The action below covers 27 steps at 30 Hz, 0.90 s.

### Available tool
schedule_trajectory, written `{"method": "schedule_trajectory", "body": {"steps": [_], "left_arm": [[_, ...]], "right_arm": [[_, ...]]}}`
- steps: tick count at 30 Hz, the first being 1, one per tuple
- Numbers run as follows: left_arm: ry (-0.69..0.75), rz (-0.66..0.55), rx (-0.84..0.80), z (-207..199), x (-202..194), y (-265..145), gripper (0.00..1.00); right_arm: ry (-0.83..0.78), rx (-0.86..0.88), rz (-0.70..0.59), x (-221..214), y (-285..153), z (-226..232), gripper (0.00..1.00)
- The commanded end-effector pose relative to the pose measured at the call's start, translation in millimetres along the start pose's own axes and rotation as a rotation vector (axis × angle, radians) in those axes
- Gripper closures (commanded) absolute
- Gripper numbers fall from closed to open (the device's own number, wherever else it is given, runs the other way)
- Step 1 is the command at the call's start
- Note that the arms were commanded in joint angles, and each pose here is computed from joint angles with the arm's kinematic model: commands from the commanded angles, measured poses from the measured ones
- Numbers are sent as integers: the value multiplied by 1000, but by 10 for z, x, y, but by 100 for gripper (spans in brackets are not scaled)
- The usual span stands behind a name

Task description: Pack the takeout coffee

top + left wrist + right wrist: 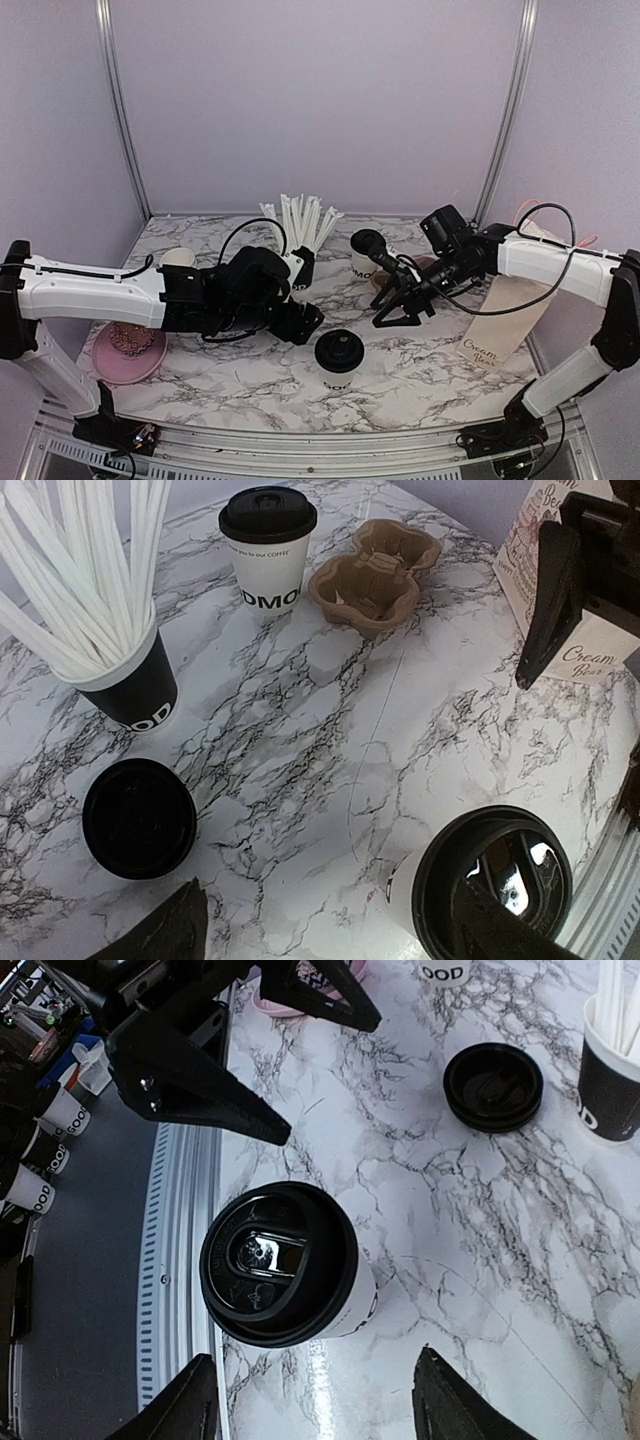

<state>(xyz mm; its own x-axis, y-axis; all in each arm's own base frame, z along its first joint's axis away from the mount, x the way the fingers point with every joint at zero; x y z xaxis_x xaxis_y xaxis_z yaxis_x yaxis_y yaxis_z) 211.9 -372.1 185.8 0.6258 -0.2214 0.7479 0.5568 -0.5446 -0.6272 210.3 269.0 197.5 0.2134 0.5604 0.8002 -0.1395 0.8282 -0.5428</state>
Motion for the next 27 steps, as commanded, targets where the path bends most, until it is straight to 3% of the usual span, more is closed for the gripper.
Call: {"method": "schedule_trajectory", "body": {"steps": [1, 5, 11, 19, 27], "left_arm": [[-161, -145, -164, -122, 262, -107, 15], [-228, -96, -252, -131, 131, -19, 16], [-207, -4, -370, -344, -20, 99, 23], [-190, 87, -379, -387, -213, 239, 32], [-214, 207, -253, -148, -685, 461, 47]], "right_arm": [[55, 48, 55, -145, 154, 79, 35], [72, 81, 84, -220, 270, 104, 33], [86, 132, 116, -296, 407, 126, 34], [120, 156, 134, -327, 529, 35, 39], [182, 124, 199, -522, 666, -125, 43]]}}
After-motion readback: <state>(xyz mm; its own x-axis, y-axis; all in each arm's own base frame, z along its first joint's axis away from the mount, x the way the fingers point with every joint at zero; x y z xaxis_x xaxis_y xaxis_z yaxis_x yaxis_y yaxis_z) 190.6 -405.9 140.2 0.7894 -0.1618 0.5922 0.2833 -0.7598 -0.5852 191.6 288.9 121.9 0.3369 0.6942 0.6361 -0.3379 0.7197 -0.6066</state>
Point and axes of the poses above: each gripper's point midway between its finger pads, its own y axis out along the fingers, its own z axis along the line the jaws close on, x = y × z, the point moved 2 cm from there along -y, back along the fingers, and after that the axes turned 9 degrees about -y, right-handed, at the moved point
